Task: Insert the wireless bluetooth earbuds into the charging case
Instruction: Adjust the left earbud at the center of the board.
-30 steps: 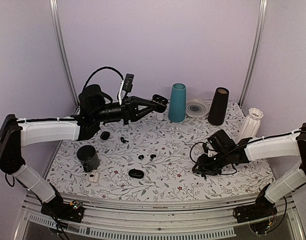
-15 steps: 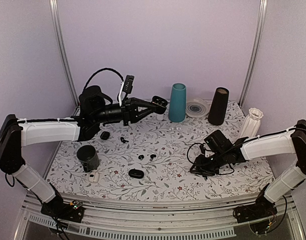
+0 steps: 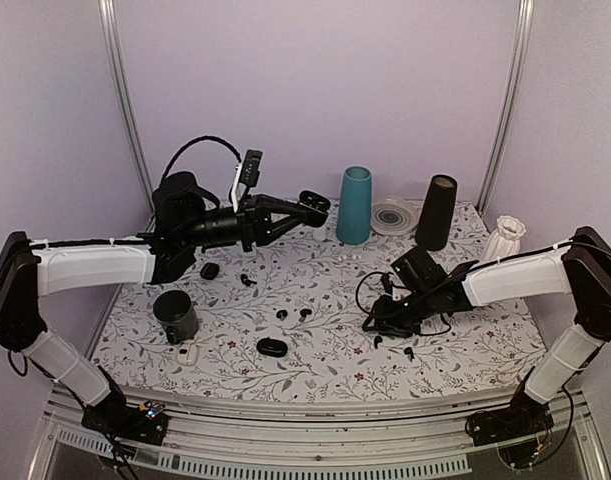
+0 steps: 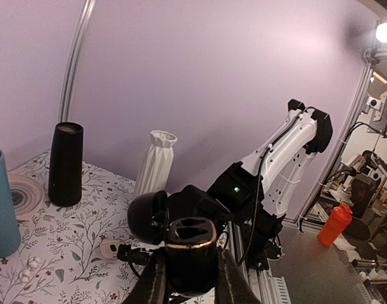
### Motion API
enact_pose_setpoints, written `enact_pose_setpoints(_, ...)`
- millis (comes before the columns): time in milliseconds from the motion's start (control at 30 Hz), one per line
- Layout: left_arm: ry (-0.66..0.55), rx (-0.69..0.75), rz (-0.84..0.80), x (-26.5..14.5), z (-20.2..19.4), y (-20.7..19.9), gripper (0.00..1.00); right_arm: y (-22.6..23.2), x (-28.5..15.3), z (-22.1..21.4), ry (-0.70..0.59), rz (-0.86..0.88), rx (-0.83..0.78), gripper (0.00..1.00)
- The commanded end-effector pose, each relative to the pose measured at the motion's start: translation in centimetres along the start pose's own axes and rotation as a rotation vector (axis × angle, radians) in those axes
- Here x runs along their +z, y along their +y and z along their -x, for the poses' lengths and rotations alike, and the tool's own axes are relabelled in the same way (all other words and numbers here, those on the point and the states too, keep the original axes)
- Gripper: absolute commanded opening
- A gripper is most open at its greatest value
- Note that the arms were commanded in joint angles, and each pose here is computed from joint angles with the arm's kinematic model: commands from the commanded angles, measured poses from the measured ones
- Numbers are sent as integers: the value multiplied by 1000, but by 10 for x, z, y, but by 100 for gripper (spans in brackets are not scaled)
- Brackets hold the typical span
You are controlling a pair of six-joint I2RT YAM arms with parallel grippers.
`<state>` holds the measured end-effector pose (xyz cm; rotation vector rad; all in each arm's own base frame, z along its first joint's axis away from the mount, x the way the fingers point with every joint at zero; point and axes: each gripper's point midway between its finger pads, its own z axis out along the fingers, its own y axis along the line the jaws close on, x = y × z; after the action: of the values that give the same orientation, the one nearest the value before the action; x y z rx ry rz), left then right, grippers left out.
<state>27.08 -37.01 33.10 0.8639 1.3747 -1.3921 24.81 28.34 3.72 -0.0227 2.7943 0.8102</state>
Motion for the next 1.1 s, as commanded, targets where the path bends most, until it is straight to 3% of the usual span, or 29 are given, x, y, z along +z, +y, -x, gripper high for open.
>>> enact_pose_setpoints(0, -40, 38, 12, -9, 14, -3, 0, 0, -5, 3, -13, -30, -25, 44)
enact_pose_setpoints(367, -43, 35, 6, -8, 14, -2, 0, -11, -9, -10, -5, -178, -45, 40)
enact_pose_setpoints(467, -43, 34, 5, -8, 14, -2, 0, -9, -6, -14, 7, -193, -47, 36)
enact_pose_setpoints(1067, -44, 38, 9, -11, 13, -2, 0, -12, 0, -14, 26, -245, -59, 34)
